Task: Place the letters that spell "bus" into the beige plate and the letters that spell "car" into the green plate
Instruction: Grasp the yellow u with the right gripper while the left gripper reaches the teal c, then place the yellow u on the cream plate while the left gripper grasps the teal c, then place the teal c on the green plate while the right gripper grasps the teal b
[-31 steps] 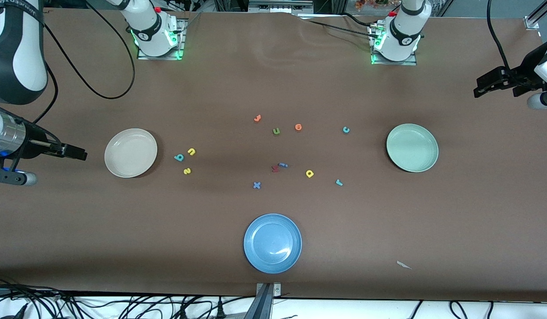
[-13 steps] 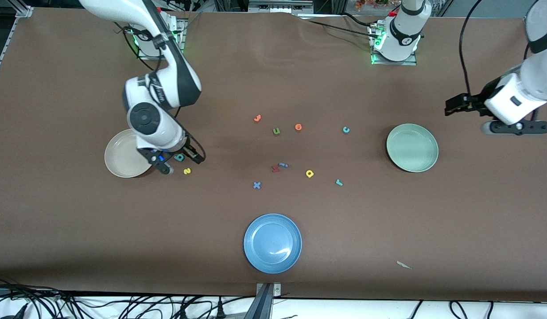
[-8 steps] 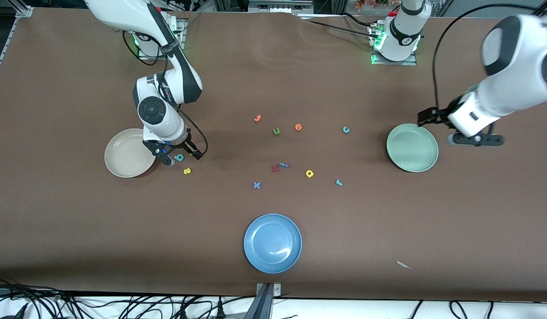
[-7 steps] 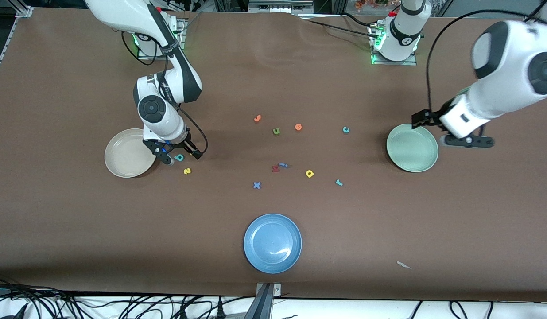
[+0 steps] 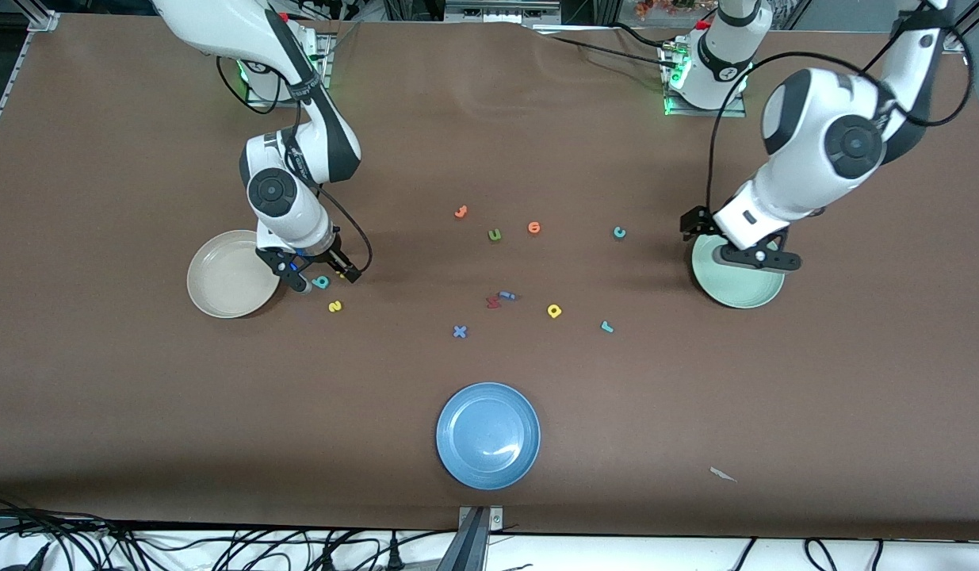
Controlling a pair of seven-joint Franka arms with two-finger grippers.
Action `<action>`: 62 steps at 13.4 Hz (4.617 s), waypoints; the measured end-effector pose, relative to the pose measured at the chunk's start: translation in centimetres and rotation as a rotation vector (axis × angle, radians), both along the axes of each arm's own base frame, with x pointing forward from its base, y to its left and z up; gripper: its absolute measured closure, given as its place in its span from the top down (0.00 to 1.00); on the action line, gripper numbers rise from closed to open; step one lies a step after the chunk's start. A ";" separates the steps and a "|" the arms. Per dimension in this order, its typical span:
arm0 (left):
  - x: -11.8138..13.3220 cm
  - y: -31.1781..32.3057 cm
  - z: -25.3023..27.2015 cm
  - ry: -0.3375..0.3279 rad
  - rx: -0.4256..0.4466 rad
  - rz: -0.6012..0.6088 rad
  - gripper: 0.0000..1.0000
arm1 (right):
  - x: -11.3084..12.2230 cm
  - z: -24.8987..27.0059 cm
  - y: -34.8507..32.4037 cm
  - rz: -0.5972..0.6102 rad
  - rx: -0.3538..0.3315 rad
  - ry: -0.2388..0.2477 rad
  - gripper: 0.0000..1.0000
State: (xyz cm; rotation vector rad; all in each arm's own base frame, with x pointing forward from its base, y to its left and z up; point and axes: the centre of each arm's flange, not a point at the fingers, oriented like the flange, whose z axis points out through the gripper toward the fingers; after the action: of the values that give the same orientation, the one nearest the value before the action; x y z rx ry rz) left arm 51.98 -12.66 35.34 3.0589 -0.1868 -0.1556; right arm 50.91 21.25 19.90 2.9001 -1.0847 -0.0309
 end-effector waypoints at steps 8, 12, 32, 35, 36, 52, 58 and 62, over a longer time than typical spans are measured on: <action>-3.0 -5.6 -11.9 0.021 -0.003 -0.085 1.00 | 0.0 -2.1 -0.2 0.001 -0.007 -0.021 0.78; -5.1 -9.4 -15.5 0.061 0.013 -0.077 1.00 | 0.0 -2.5 -0.3 0.002 -0.008 -0.026 0.71; -9.3 -9.2 -19.4 0.109 0.039 -0.097 0.79 | 9.7 8.7 -14.4 0.283 -0.055 0.222 0.27; -9.1 -9.6 -19.2 0.097 0.035 -0.100 0.79 | 9.3 6.6 -21.0 0.375 -0.022 0.282 0.27; -9.0 -9.7 -19.1 0.093 0.034 -0.101 0.79 | 8.8 5.4 -22.6 0.396 -0.012 0.307 0.27; -8.6 -10.6 -18.3 0.072 0.026 -0.111 0.29 | 8.5 6.4 -9.1 0.611 0.051 0.298 1.00; -6.1 -8.9 -15.3 0.004 0.008 -0.083 0.28 | 6.5 1.4 -5.8 0.679 0.052 0.249 0.99; -1.6 0.4 -9.0 -0.093 -0.001 -0.075 0.28 | 5.7 0.1 -5.3 0.689 0.049 0.212 0.98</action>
State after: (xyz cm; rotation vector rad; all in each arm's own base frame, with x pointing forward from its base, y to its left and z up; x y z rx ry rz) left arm 50.41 -12.22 26.38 3.0620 -0.3067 -0.0169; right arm 56.63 16.00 19.98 3.0468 -0.0291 -0.3291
